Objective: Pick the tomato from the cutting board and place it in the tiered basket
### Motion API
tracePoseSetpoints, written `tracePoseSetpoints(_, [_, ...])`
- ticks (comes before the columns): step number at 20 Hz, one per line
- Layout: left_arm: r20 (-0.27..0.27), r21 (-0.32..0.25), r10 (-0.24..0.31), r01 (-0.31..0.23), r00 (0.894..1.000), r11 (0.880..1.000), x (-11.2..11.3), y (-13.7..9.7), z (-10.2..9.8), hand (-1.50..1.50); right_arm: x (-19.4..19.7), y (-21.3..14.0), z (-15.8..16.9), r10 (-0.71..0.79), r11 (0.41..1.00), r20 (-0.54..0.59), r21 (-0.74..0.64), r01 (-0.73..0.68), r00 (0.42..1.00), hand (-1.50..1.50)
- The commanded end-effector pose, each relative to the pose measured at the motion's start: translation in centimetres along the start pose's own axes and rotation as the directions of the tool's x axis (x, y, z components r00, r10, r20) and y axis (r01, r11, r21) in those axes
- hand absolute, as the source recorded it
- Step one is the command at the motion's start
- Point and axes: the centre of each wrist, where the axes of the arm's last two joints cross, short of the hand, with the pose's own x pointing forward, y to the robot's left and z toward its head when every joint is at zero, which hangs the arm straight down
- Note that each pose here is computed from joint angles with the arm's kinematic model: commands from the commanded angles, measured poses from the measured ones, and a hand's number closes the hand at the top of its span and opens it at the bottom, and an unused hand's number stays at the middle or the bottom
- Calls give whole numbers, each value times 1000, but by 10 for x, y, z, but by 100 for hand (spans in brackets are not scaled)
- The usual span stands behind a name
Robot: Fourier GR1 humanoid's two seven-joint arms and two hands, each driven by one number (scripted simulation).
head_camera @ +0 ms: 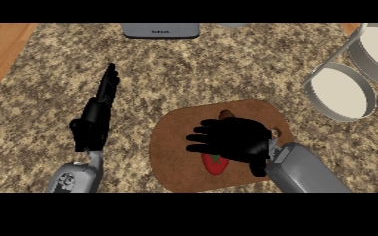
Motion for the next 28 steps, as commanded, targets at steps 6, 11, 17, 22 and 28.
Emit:
tracePoseSetpoints(6, [10, 15, -8, 7, 1000, 1000, -16, -1, -1, 0, 13, 5, -16, -34, 999, 29, 16, 33, 999, -150])
tracePoseSetpoints(11, [3, 16, -6, 6, 1000, 1000, 0, 8, -5, 0, 6, 51, -12, -78, 997, 56, 25, 77, 995, -150])
tracePoseSetpoints(17, [8, -1, 4, -4, 1000, 1000, -7, -5, 13, 0, -2, 28, -32, -68, 993, 41, -97, 72, 997, 150])
tracePoseSetpoints(22, [6, -8, -8, 8, 1000, 1000, 2, 6, 0, 0, 2, 50, -27, 71, 983, 82, -174, -56, 994, 150])
tracePoseSetpoints(28, [-6, 12, -10, 10, 1000, 1000, 1, 8, 10, 0, -27, 68, -8, -55, 982, -317, -191, -6, 947, 150])
